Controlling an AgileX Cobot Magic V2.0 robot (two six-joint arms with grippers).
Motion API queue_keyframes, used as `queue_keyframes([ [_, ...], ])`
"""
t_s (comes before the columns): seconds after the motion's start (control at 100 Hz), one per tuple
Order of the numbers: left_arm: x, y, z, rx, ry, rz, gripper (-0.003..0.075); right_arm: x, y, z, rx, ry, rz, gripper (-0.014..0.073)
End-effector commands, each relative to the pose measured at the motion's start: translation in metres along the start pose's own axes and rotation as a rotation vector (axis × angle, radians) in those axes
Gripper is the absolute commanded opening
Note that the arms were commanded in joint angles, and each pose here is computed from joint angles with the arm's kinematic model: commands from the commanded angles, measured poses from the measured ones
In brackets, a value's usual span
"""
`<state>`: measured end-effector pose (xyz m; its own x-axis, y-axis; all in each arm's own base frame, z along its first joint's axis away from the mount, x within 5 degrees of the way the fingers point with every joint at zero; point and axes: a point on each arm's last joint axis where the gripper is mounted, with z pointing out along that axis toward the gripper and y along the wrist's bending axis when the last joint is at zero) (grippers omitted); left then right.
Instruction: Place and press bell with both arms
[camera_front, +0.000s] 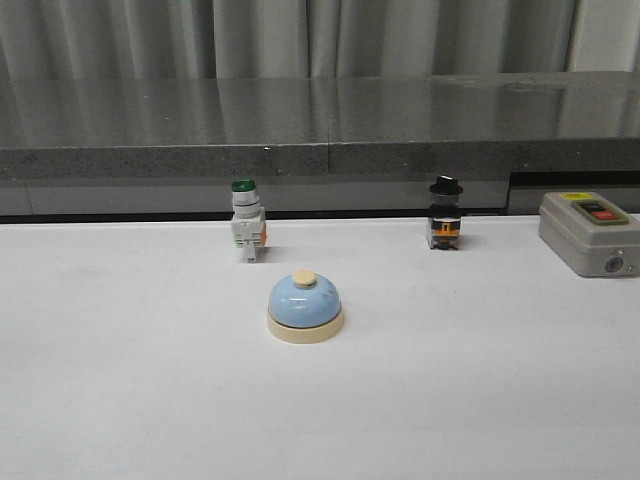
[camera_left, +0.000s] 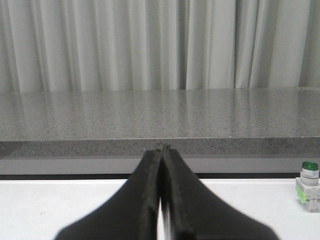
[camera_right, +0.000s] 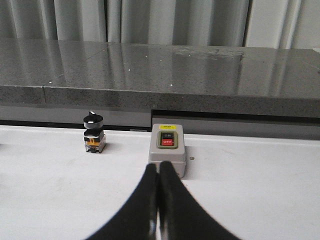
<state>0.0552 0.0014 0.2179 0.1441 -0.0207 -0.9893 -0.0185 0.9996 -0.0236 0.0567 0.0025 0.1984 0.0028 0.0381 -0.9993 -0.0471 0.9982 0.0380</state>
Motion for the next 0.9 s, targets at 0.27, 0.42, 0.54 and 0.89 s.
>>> queue_keyframes([
  [0.27, -0.003, 0.001, -0.003, -0.008, -0.099, 0.000, -0.0019, -0.008, 0.001, -0.001, -0.007, -0.090, -0.010, -0.0059],
  [0.42, -0.003, 0.001, -0.003, -0.008, -0.099, 0.000, -0.0019, -0.011, 0.001, -0.002, -0.007, -0.097, -0.010, -0.0059],
  [0.54, -0.003, 0.001, -0.003, -0.008, -0.099, 0.000, -0.0019, -0.023, 0.001, -0.002, -0.006, -0.099, -0.010, -0.0059],
  [0.89, -0.003, 0.001, -0.003, -0.008, -0.099, 0.000, -0.0019, -0.091, 0.003, 0.036, 0.005, 0.043, -0.010, -0.0059],
])
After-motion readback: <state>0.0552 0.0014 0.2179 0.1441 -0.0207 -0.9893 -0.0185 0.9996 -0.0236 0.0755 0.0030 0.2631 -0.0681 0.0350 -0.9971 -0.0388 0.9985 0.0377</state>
